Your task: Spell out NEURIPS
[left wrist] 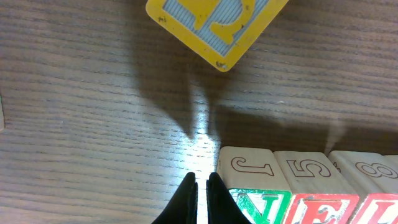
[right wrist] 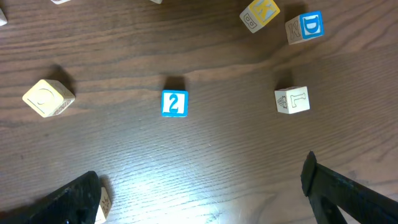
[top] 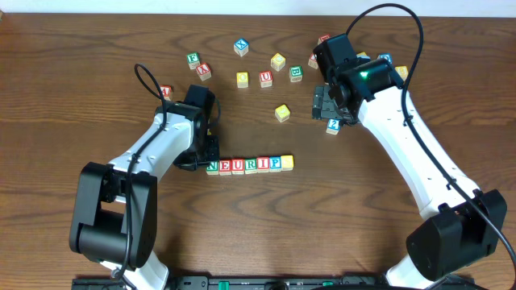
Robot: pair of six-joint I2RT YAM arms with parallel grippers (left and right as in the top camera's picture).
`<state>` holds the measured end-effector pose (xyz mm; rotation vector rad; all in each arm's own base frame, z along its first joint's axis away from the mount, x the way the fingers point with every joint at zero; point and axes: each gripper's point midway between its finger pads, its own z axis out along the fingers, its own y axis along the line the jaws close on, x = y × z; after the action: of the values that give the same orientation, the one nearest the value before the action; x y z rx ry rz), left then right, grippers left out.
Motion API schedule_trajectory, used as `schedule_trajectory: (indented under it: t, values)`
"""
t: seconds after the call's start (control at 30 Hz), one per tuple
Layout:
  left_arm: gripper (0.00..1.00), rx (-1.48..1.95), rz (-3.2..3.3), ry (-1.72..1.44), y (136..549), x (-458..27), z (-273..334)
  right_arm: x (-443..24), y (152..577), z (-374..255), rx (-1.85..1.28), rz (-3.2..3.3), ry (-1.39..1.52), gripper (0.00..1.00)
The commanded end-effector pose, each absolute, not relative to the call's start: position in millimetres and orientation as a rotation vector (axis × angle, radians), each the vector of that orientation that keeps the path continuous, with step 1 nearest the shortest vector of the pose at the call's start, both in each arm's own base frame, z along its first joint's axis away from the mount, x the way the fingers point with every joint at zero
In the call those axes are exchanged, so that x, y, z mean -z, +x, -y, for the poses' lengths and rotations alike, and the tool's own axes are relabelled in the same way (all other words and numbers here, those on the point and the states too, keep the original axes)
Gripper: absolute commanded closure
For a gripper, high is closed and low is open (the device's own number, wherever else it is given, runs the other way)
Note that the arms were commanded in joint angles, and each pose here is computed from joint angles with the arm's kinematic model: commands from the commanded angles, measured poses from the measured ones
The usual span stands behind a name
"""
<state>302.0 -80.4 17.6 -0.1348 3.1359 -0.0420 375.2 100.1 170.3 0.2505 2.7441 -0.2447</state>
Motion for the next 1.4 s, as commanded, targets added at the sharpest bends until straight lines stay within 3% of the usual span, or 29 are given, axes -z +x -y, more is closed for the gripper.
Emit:
schedule_trajectory:
  t: [0.0, 1.37]
  values:
    - [0.93, 0.051, -3.138, -0.147, 297.9, -19.3, 81.0, -185.5, 378.5, -101.4, 0.226, -2.705, 0.246, 0.01]
    - [0.92, 0.126, -3.139, -0.092, 298.7, -19.8, 89.4, -185.5, 378.6, -101.4, 0.225, -2.704, 0.246, 0.03]
